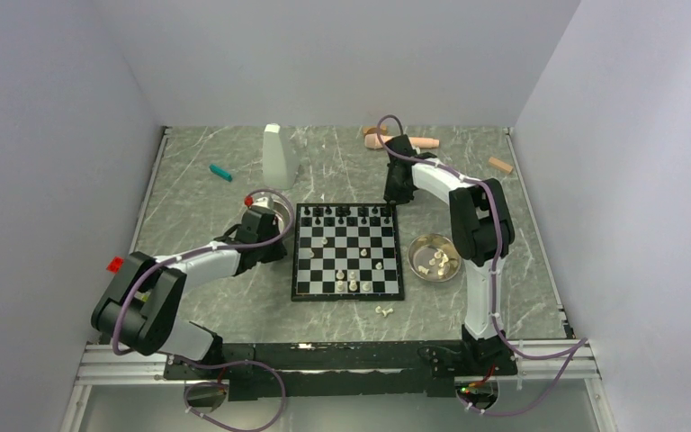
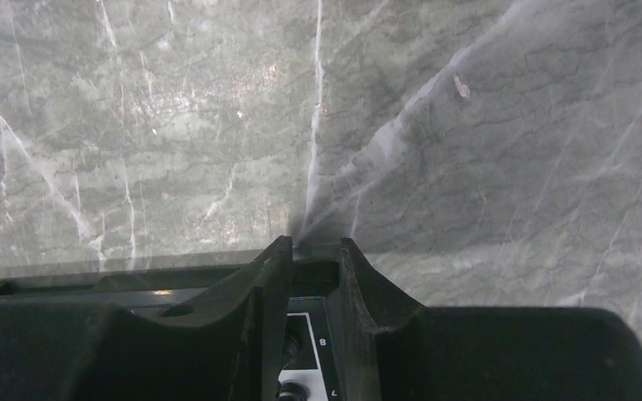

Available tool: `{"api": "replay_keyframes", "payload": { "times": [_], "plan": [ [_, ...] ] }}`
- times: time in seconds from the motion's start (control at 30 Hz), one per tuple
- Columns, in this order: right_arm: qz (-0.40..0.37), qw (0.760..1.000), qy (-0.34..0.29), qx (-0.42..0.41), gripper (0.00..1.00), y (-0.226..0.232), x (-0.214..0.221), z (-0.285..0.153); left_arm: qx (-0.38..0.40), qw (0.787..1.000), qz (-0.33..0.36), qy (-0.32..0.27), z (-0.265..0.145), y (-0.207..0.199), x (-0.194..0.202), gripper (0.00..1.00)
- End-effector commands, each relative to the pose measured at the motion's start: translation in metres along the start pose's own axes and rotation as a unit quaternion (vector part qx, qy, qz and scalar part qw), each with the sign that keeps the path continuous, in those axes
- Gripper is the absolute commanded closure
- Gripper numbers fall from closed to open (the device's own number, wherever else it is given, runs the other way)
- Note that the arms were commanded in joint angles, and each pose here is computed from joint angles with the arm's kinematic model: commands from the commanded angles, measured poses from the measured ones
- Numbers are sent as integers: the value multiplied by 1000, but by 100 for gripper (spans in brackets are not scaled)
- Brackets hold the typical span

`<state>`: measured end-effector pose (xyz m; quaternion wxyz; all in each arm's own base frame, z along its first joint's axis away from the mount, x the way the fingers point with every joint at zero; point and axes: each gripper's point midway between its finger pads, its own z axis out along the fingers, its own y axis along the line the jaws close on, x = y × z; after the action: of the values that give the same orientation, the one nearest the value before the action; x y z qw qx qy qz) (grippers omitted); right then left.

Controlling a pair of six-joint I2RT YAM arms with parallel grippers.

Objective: Set up the chess pieces on the board

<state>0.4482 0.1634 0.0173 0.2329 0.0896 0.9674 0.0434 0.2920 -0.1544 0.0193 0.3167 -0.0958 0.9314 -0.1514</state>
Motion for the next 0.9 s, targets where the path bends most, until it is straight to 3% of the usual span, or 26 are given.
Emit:
{"api": "replay_keyframes", "payload": {
  "times": [0.0,0.37,0.7,0.87],
  "plan": [
    [-6,999,50,-10,68,5,33,-11,-25,999,-1,40,-4,18,29,90],
    [2,999,44,-21,67,8,37,-13,-19,999,-6,43,-13,20,37,91],
    [10,996,-84,-12,58,10,-50,-63,-6,999,-9,45,-26,17,46,91],
    [26,991,-130,-19,57,3,-66,-95,9,999,-12,49,-31,11,55,91]
  ]
}}
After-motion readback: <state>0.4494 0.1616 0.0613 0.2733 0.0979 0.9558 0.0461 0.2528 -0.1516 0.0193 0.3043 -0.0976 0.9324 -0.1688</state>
